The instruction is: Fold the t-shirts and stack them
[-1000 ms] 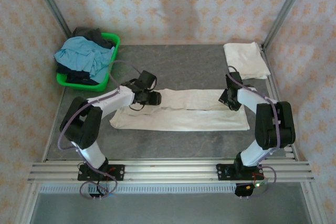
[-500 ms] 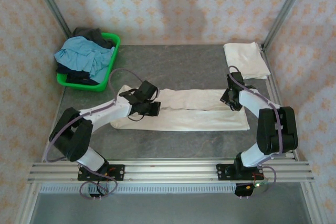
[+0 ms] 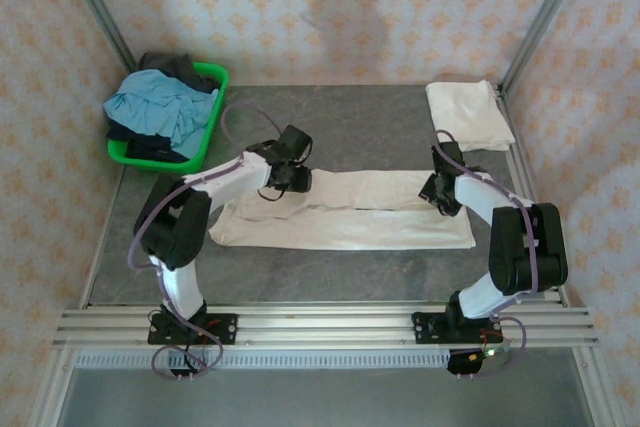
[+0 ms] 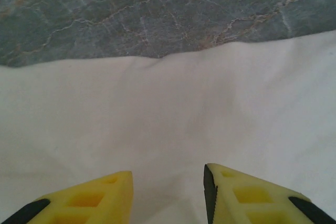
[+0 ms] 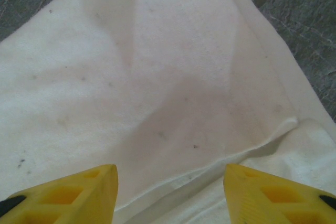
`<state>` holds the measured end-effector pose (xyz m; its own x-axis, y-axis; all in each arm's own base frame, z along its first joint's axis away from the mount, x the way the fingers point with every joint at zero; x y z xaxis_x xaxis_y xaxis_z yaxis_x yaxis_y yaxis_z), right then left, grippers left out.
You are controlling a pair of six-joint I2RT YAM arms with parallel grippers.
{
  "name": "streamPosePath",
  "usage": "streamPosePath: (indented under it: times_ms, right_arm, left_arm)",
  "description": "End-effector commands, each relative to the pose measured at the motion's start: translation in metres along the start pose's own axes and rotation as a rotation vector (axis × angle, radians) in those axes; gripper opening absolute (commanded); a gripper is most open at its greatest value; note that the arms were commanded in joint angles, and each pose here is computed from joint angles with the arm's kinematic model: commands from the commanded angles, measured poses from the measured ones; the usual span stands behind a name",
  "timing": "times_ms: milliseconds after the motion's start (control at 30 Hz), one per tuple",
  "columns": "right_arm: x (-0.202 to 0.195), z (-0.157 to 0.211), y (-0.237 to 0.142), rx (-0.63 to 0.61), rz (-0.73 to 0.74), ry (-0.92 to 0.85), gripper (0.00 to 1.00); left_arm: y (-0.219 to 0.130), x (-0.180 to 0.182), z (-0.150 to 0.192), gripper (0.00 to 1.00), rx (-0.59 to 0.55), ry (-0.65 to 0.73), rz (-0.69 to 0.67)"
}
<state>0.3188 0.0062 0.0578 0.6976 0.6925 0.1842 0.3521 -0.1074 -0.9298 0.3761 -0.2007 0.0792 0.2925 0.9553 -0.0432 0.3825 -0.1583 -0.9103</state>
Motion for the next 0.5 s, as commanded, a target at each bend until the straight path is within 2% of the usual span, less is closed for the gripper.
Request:
streamPosePath:
  times_ms: [0, 167, 267, 467]
  right_arm:
    - [-0.001, -0.003, -0.006, -0.022, -0.004, 0.003, 0.56]
    - [0.001, -0.005, -0.01, -0.033, -0.013, 0.002, 0.56]
    - [0.0, -0.007, -0.013, -0.042, -0.01, 0.001, 0.56]
    - [-0.001, -0.01, -0.022, -0.062, -0.015, -0.001, 0.56]
  left_arm:
    - [-0.002, -0.003, 0.006, 0.4, 0.038, 0.016, 0.019]
    - [-0.013, -0.016, 0.027, 0.37, 0.066, 0.027, 0.072]
    - [-0.02, -0.031, 0.046, 0.35, 0.092, 0.033, 0.158]
    - [-0.031, -0.036, 0.079, 0.3, 0.128, 0.034, 0.188]
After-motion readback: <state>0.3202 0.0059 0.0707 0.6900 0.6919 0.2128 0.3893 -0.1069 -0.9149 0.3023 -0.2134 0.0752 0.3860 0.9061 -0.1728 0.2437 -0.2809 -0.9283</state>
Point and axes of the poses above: each hand's point on the last joint's axis, 136 mm out from that joint toward the fingers, its own y axis out along the fingers, its own x axis along the line the jaws close on, z = x × y, the point moved 2 cm from there along -y, back along the fingers, and after that the axes turned 13 degrees about y, right-handed, at the moved point
